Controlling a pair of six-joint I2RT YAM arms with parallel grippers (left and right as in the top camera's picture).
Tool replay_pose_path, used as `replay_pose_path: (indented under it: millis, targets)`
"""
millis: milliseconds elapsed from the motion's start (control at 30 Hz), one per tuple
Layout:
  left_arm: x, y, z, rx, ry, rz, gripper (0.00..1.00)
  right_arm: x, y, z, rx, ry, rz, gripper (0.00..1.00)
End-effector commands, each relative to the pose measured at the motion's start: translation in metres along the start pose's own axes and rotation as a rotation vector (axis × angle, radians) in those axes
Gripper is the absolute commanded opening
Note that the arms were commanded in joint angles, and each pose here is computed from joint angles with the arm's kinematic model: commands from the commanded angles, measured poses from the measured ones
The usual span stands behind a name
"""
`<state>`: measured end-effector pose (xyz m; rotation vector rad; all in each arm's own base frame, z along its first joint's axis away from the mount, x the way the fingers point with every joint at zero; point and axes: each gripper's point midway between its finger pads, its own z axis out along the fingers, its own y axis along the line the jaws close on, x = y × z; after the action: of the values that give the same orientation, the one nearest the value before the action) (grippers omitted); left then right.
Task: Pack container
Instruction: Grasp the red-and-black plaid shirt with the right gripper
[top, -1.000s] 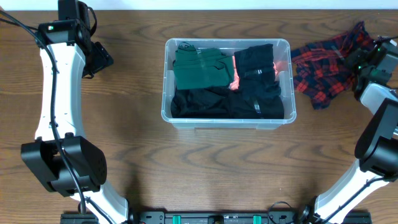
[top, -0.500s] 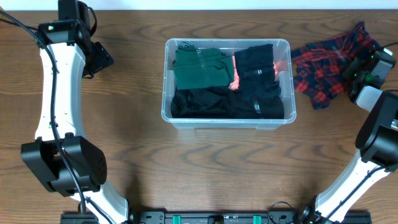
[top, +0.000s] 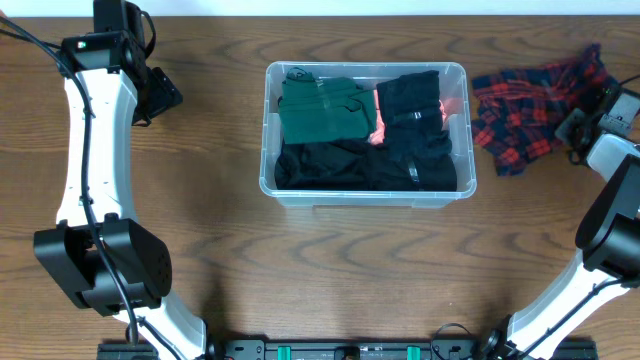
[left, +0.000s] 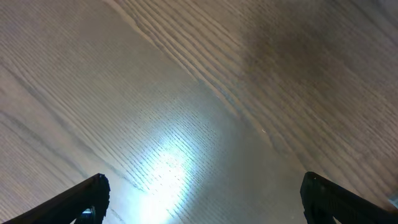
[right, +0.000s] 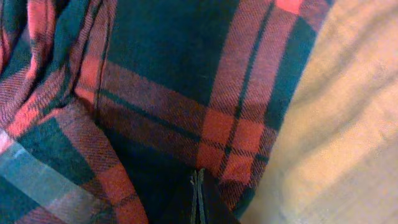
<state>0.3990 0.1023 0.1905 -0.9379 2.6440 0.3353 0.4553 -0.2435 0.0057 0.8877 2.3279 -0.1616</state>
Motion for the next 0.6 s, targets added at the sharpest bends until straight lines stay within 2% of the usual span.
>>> replay_pose_path:
  millis: [0,200,333,400,500,567]
  targets:
    - [0.001,0.002,0.004,-0.012,0.010,-0.002,0.98,0.016,-0.027,-0.011,0.116,0.049,-0.004,0.01]
    - [0.001,0.002,0.004,-0.012,0.009,-0.002,0.98,-0.032,-0.033,-0.078,0.171,-0.072,0.008,0.01]
    - [0.001,0.002,0.004,-0.012,0.009,-0.002,0.98,-0.054,-0.031,-0.114,0.152,-0.146,0.098,0.04]
    - [0.001,0.002,0.004,-0.012,0.009,-0.002,0.98,-0.056,-0.035,-0.120,0.150,-0.156,0.187,0.22]
    - [0.001,0.002,0.004,-0.012,0.009,-0.002,0.98,-0.049,-0.047,-0.118,0.144,-0.130,0.332,0.36]
    - [0.001,0.002,0.004,-0.012,0.009,-0.002,0.98,-0.044,-0.051,-0.115,0.092,-0.090,0.394,0.51]
